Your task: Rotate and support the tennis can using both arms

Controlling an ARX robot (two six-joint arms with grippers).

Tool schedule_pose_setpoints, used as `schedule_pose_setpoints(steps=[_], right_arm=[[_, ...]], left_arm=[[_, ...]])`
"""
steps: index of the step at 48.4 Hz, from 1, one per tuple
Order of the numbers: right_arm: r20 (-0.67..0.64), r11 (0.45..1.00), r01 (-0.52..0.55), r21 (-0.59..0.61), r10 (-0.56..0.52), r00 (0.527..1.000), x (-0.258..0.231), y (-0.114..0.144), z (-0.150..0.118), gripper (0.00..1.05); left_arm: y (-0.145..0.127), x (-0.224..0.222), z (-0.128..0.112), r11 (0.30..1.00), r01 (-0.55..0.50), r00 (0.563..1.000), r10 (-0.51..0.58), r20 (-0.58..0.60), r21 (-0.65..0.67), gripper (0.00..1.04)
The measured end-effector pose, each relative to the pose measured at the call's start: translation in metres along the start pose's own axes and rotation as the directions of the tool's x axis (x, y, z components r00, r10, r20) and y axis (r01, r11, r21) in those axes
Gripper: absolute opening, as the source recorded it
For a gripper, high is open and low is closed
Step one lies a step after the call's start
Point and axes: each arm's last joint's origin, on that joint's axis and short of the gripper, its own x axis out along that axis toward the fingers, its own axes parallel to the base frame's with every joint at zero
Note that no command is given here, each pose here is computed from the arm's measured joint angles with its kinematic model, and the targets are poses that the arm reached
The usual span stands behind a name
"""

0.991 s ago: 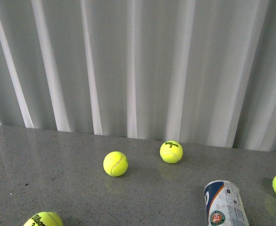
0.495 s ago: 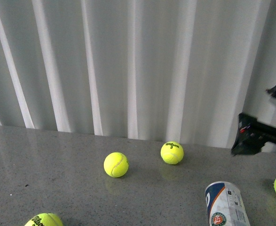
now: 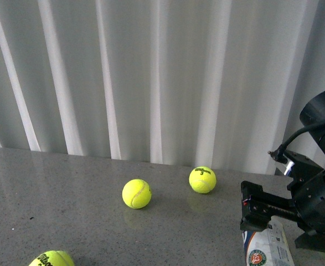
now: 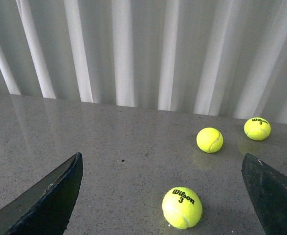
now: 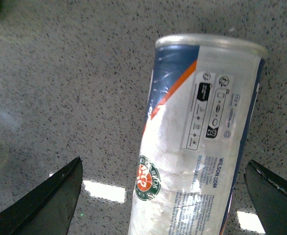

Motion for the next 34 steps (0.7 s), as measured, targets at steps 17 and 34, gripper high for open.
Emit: schedule_pose_setpoints(steps=[17,34], right_arm=[[-0.057,0.999,0.026,0.028,-0.024,0.998,0.037,-0.014,-0.028,0.98],[-0.052,0.999,0.037,0.005,-0.037,0.998,0.047,-0.014,-0.04,0.73]], left_arm=[[0.0,0.0,0.0,1.0,0.0,1.0,0.0,0.0,0.0,0.98],[0.0,0.0,0.0,1.0,0.0,1.0,0.0,0.0,0.0,0.98]])
